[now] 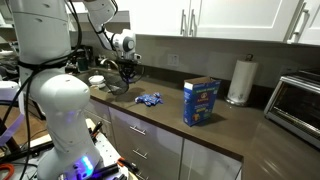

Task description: Pour the contents in the black basket on the countertop

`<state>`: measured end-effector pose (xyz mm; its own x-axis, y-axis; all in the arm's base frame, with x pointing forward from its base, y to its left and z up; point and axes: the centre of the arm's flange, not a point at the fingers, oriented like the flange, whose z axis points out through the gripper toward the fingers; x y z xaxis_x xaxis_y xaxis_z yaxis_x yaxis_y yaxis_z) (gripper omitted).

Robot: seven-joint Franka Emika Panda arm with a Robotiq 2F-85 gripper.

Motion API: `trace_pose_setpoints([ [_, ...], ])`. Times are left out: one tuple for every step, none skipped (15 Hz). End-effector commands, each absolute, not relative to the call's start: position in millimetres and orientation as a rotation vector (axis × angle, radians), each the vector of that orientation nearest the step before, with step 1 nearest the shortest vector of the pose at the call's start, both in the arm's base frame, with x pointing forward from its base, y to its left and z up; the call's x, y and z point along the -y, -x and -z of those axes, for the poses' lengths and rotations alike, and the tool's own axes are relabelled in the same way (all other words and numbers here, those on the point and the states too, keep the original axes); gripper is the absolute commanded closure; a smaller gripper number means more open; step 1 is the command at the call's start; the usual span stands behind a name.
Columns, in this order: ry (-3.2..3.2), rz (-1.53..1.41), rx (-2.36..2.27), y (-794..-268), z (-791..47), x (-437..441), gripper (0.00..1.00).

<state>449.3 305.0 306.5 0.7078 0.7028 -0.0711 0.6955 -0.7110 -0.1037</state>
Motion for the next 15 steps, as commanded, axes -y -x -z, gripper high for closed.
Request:
trace_pose_setpoints([
  [2.784,-0.184,1.214,-452,-295,-313,0.81],
  [2.781,-0.186,1.219,-452,-293,-315,0.72],
  [2.780,-0.188,1.222,-451,-292,-316,0.66],
  [2.780,-0.191,1.220,-451,-292,-316,0.60],
  [2.795,-0.185,1.216,-449,-292,-319,0.53],
  [2.802,-0.174,1.211,-448,-294,-319,0.47],
  [2.811,-0.165,1.214,-446,-296,-320,0.42],
  [2.819,-0.149,1.215,-445,-298,-320,0.34],
  [2.833,-0.135,1.214,-443,-299,-321,0.29],
  [2.844,-0.126,1.218,-442,-300,-321,0.21],
  [2.860,-0.110,1.223,-440,-302,-322,0.16],
  [2.872,-0.095,1.221,-439,-303,-323,0.10],
  [2.886,-0.065,1.218,-443,-308,-319,0.03],
  [2.895,-0.042,1.214,-443,-311,-318,0.01],
  [2.909,-0.006,1.209,-448,-316,-315,0.00],
])
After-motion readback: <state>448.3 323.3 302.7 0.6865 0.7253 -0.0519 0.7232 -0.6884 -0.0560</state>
